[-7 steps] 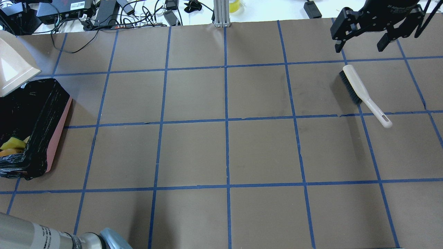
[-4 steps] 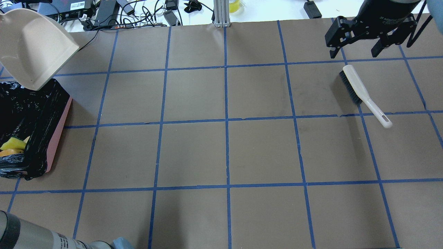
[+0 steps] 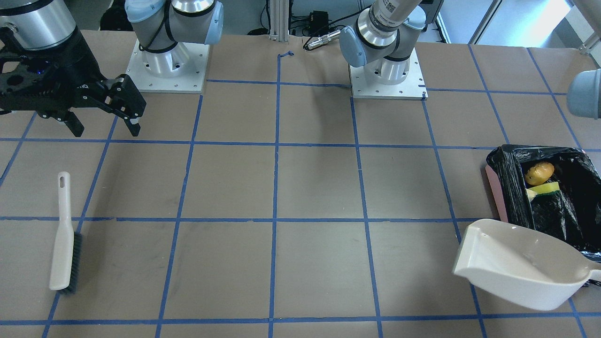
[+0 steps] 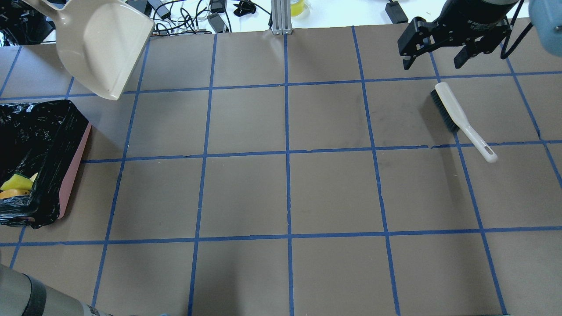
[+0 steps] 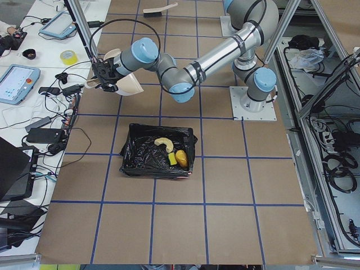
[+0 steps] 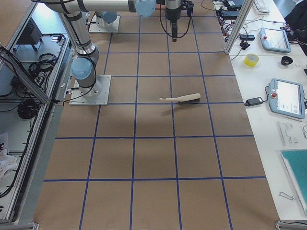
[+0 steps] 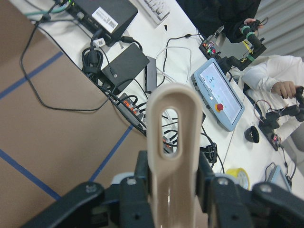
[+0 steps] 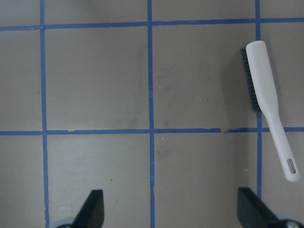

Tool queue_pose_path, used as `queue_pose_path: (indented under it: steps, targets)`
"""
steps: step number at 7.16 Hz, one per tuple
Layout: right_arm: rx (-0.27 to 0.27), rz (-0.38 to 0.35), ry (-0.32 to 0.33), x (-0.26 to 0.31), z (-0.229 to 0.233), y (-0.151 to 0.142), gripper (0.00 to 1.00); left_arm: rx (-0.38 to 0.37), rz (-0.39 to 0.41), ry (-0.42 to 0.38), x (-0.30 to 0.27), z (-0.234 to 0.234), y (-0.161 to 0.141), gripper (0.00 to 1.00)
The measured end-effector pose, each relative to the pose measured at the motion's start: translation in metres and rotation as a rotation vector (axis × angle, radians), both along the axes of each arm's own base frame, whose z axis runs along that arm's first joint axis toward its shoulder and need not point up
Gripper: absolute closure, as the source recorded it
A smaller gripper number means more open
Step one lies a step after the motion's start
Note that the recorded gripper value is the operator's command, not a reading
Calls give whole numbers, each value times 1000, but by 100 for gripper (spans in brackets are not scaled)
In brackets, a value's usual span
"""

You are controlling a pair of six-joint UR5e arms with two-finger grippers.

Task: Sweep and dump trash into bin
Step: 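Bring the empty dustpan back over the table with the left gripper, then lower the dustpan onto the table with the left gripper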

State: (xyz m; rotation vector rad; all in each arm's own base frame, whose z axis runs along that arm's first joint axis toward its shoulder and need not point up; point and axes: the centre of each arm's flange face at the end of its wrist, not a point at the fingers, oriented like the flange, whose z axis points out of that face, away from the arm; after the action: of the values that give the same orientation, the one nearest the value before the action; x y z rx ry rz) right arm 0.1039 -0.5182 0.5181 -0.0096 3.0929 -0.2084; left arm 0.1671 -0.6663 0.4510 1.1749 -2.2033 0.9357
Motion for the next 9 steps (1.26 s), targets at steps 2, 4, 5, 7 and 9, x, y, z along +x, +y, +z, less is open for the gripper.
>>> queue_pose_path:
  steps: [2, 4, 5, 7, 9]
  targets:
    - [7, 18, 14, 11, -1, 1, 0, 154, 211, 127, -59, -25, -12, 97]
    - [25, 24, 29, 14, -5, -4, 0, 458, 357, 82, -119, -71, -8, 100]
    - [30, 25, 34, 14, -5, -8, 0, 575, 396, 70, -130, -94, -7, 100]
    - [32, 27, 31, 14, -6, -20, 0, 685, 492, 108, -134, -140, -14, 100]
    - [36, 28, 26, 14, -8, -25, 0, 691, 580, 117, -132, -180, -27, 100]
